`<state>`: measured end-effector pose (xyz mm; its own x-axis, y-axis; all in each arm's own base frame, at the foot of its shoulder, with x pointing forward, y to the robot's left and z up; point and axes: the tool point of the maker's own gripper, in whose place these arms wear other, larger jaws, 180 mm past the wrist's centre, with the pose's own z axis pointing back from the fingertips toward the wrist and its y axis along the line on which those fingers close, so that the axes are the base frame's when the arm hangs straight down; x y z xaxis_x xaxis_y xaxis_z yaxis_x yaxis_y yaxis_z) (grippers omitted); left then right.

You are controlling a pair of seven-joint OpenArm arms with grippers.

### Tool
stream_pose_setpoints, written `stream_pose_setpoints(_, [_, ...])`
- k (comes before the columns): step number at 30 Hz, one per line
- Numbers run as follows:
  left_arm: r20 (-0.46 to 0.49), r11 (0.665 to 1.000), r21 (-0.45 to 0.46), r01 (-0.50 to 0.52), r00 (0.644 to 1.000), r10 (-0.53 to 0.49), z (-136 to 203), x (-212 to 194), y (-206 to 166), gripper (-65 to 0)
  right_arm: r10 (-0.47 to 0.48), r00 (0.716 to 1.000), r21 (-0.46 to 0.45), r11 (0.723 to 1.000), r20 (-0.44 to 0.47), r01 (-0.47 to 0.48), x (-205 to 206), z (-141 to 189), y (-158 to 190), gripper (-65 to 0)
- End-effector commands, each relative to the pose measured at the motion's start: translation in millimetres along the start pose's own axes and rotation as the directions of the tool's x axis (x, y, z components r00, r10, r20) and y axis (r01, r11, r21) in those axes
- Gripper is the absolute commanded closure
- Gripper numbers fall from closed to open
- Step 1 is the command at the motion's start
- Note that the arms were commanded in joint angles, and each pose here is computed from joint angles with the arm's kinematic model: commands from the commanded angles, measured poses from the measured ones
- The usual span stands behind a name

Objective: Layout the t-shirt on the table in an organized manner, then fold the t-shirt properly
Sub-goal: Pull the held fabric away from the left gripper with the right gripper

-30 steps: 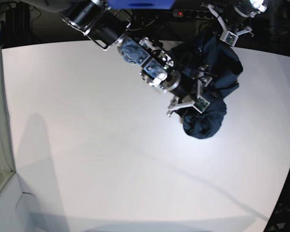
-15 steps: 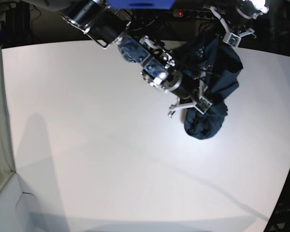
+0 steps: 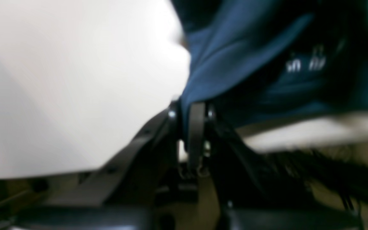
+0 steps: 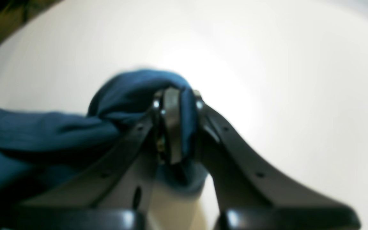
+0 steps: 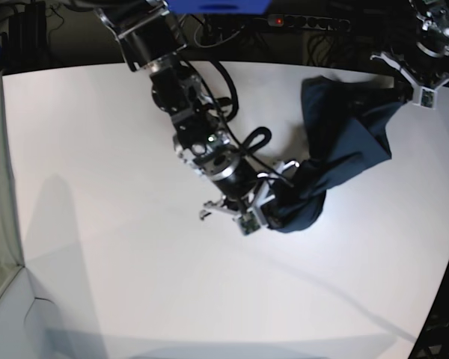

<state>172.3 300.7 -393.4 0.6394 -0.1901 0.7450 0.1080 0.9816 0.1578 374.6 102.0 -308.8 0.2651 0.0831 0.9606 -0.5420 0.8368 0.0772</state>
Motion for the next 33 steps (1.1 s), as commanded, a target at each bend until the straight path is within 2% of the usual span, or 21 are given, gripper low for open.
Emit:
stream_pose_setpoints(1, [0.003,0.998,0.055,0.004,1.0,-0.004,5,3,18,-0.2,0.0,0.996,-0.023,1.0,0.09,0.002,32,0,-7,0.0])
stream_pose_setpoints(8, [-0.009,0.986,0.164,-0.031,0.999,0.033,-5,27,57,-0.2,-0.022,0.996,-0.161,0.986,0.084,0.035,40,21,-67,0.0])
stream_pose_setpoints(12, [0.04,0.98,0.193,-0.049,0.998,0.042,-12,50,68,-0.2,-0.027,0.999,-0.236,0.971,0.041,0.036,27,35,-101,0.0])
stream_pose_setpoints(19, [0.118,0.977,0.199,-0.073,0.992,0.05,-22,80,71,-0.2,-0.087,0.996,-0.374,0.923,0.019,0.088,5,62,-157,0.0])
stream_pose_setpoints(24, [0.152,0.976,0.2,-0.083,0.987,0.053,-27,95,73,-0.2,-0.131,0.991,-0.468,0.875,0.023,0.127,2,87,-192,0.0])
stream_pose_setpoints(27, [0.146,0.976,0.193,-0.102,0.987,0.074,-33,93,74,-0.2,-0.14,0.989,-0.513,0.846,0.048,0.145,8,104,-206,0.0])
stream_pose_setpoints(33, [0.046,0.973,0.201,-0.115,0.993,0.107,-39,86,79,-0.2,-0.113,0.986,-0.56,0.813,0.121,0.162,31,127,-220,0.0])
